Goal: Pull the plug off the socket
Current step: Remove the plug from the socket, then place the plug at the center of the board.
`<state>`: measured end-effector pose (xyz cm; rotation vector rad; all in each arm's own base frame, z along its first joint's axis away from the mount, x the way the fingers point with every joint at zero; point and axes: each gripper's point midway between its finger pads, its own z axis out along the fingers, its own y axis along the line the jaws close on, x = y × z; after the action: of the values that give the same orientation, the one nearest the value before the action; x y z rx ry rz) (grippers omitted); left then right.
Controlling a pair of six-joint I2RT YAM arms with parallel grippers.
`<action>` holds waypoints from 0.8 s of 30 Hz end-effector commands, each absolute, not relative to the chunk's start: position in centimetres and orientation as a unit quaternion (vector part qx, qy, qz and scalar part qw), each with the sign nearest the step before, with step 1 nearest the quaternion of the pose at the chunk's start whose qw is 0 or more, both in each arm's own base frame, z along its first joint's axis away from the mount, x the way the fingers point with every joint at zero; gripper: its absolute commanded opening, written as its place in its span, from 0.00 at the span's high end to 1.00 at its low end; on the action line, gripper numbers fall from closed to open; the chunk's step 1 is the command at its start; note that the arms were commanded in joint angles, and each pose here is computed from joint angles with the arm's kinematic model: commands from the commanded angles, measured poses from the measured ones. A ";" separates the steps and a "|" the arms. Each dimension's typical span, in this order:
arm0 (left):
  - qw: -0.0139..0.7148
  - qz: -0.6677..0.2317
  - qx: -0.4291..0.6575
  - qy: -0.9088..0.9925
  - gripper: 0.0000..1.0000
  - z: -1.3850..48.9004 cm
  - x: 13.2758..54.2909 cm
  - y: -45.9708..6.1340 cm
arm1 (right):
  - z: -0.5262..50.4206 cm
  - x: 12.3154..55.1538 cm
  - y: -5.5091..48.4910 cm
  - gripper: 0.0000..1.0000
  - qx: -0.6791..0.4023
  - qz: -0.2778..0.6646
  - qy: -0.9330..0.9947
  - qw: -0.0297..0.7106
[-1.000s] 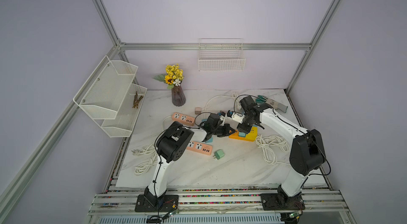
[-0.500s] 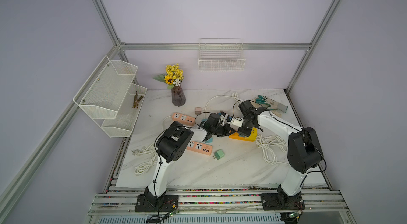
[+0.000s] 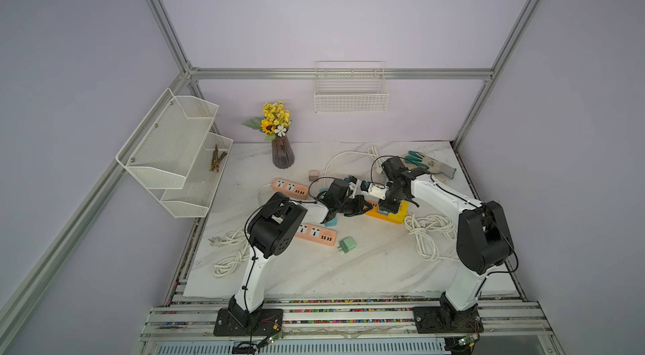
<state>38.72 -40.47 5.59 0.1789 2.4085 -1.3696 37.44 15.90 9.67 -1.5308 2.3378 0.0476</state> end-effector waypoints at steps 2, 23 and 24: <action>0.092 -0.391 0.017 0.916 0.96 -3.0 35.6 -37.6 | 16.1 40.0 19.9 1.00 -0.538 0.071 0.785 0.297; 0.151 -0.447 0.042 0.881 0.90 5.8 39.3 -39.0 | 19.3 37.2 18.8 1.00 -0.396 0.118 0.857 0.309; 0.164 -0.453 0.046 0.875 0.89 7.4 39.9 -39.0 | 19.6 37.0 18.9 1.00 -0.378 0.131 0.862 0.313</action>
<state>39.46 -40.70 6.20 0.1609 2.4475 -1.3624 37.79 18.52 18.51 -1.1692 2.2228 0.2388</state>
